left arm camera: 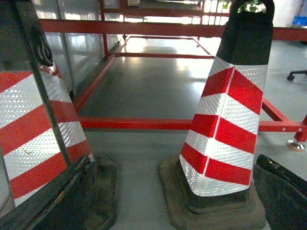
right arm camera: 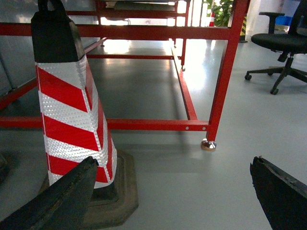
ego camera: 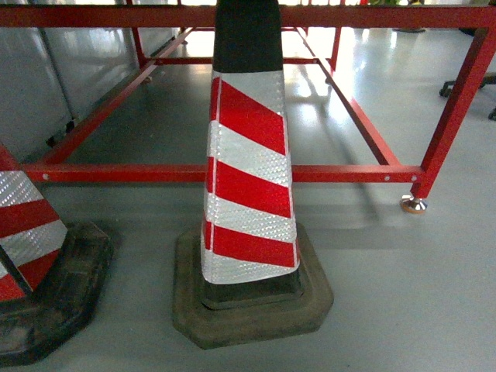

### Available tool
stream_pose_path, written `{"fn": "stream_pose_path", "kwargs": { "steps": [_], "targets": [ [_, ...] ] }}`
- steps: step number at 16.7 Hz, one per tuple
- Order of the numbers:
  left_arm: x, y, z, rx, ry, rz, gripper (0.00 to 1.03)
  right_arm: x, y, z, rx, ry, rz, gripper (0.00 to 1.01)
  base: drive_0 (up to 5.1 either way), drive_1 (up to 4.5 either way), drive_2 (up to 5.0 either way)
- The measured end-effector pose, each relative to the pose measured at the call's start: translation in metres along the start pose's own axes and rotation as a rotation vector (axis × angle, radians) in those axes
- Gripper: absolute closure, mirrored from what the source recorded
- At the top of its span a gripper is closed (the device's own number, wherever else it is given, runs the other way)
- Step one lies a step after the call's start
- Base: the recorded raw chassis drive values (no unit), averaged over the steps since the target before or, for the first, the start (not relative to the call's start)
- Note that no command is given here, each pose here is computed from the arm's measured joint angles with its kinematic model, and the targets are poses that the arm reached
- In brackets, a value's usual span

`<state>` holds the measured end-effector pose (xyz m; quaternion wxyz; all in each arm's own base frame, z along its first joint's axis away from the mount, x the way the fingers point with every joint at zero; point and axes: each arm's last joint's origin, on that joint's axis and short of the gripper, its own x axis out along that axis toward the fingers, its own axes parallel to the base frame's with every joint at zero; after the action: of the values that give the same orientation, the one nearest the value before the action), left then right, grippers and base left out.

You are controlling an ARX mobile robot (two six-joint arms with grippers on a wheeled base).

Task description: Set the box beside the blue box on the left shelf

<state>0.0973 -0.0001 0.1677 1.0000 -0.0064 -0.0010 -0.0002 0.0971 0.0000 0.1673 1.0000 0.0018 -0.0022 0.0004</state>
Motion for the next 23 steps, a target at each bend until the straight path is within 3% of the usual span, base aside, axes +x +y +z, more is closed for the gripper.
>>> {"fn": "stream_pose_path", "kwargs": {
  "steps": [23],
  "targets": [
    [0.0000, 0.0000, -0.0003, 0.000, 0.003, 0.000, 0.05, 0.0000, 0.0000, -0.0002, 0.000, 0.002, 0.000, 0.03, 0.0, 0.00, 0.0]
  ]
}}
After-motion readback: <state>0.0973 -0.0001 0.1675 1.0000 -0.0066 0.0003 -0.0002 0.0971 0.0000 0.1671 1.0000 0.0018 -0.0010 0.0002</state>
